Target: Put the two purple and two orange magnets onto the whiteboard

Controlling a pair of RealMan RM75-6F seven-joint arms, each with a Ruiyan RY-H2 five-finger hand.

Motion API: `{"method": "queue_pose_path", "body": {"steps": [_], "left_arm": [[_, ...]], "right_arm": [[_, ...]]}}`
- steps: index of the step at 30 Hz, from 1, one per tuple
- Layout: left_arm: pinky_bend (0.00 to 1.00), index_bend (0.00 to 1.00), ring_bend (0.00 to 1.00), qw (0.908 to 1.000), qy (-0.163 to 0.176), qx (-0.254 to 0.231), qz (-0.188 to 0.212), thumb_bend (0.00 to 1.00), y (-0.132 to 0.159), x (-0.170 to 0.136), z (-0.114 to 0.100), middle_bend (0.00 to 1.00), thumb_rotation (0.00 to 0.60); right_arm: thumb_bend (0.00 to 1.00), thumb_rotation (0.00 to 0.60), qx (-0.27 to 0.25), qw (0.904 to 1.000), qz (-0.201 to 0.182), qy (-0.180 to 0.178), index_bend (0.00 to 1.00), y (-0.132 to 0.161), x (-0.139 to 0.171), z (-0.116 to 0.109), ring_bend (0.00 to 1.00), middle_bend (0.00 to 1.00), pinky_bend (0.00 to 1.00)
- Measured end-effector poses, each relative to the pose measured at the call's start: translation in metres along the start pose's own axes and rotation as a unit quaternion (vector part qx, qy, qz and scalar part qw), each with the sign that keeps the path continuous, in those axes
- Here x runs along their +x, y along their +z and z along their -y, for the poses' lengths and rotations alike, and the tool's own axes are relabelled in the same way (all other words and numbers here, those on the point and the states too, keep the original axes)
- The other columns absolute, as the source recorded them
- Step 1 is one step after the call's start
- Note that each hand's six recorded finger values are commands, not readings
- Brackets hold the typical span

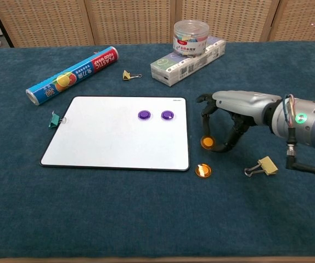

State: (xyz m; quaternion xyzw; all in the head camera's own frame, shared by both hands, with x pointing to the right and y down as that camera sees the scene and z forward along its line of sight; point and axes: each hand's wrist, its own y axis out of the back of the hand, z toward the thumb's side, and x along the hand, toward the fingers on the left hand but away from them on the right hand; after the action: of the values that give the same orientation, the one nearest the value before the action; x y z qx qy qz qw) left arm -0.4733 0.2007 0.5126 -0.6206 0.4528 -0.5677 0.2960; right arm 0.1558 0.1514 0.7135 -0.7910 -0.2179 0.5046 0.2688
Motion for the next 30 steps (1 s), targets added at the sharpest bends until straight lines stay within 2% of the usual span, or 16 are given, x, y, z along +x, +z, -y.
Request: {"method": "queue_pose_path", "body": {"steps": [7,13,23,30], "left_arm": [[0.0,0.0,0.0,1.0,0.0,0.0,0.0,0.07,0.0,0.0,0.0,0.0,0.6],[0.0,0.0,0.0,1.0,-0.001,-0.001,0.001,0.07,0.0,0.0,0.0,0.0,0.6],[0.0,0.0,0.0,1.0,-0.004,-0.009,0.001,0.07,-0.003,0.001,-0.003,0.0,0.6],[0.0,0.0,0.0,0.9999,-0.003,-0.015,0.002,0.07,-0.004,0.0,-0.006,0.0,0.6]], "right_arm": [[0.28,0.6,-0.012,0.9996,-0.025,-0.009,0.55,0.033,-0.016,-0.012,0.0,0.0,0.0],[0.28,0.6,-0.015,0.9992,-0.036,-0.007,0.56,0.062,-0.033,-0.012,0.0,0.0,0.0],[0.28,0.6,-0.019,0.9992,-0.035,0.008,0.56,0.104,-0.06,0.002,0.0,0.0,0.0],[0.28,0.6,-0.014,0.9995,-0.025,0.013,0.55,0.111,-0.066,0.008,0.0,0.0,0.0]]}}
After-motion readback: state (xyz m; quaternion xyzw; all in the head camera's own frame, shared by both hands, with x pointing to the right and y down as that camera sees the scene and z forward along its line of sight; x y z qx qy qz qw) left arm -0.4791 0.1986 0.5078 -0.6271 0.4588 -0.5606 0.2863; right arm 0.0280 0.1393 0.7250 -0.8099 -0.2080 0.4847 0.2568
